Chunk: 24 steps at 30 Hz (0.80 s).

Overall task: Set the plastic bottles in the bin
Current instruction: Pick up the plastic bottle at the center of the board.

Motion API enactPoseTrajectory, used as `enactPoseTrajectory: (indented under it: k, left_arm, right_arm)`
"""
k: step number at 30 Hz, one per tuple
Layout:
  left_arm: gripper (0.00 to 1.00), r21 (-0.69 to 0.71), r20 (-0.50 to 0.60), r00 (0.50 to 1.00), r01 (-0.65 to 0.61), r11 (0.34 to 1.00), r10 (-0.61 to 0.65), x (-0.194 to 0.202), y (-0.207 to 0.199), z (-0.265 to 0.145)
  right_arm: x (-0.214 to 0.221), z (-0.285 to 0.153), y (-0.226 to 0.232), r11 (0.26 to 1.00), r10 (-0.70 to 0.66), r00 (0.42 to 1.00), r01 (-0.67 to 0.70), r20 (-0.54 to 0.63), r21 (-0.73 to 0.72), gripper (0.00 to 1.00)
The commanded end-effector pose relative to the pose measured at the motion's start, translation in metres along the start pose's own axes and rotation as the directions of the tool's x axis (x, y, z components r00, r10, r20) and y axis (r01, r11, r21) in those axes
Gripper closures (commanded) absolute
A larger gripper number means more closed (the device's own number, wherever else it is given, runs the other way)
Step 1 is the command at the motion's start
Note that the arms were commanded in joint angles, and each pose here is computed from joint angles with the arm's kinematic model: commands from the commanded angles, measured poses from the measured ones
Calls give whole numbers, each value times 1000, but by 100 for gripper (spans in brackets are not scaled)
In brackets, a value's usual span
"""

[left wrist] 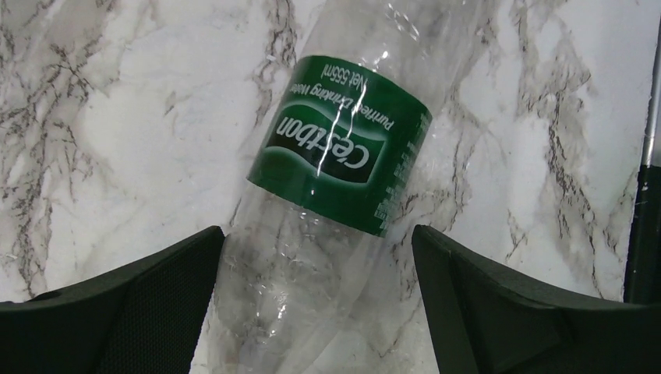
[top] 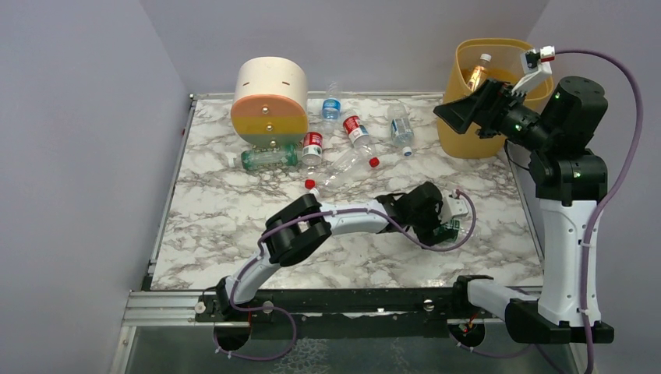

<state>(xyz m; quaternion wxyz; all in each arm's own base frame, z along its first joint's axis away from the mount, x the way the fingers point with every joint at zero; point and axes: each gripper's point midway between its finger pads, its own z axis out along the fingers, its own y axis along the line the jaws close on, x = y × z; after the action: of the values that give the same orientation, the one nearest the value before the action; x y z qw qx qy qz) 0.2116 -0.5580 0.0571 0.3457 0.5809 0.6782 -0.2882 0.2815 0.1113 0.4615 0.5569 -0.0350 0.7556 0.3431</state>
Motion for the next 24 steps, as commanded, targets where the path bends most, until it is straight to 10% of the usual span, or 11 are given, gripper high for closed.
enactPoseTrajectory:
  k: [1,13,24]
  left_arm:
    - [7,-2,-27,1000,5,1000,-5,15,-6,1]
    - [43,-38,-66,995,75,996,-77,32,-6,-6]
    - [45,-110,-33,993,108,988,-112,29,-1,-50]
  right_arm:
    - [-2,0,7,999,-15,1000,15,13,-42,1]
    - [5,4,5,998,5,1000,-5,-4,-62,1]
    - [9,4,4,998,11,1000,-11,-12,-61,0]
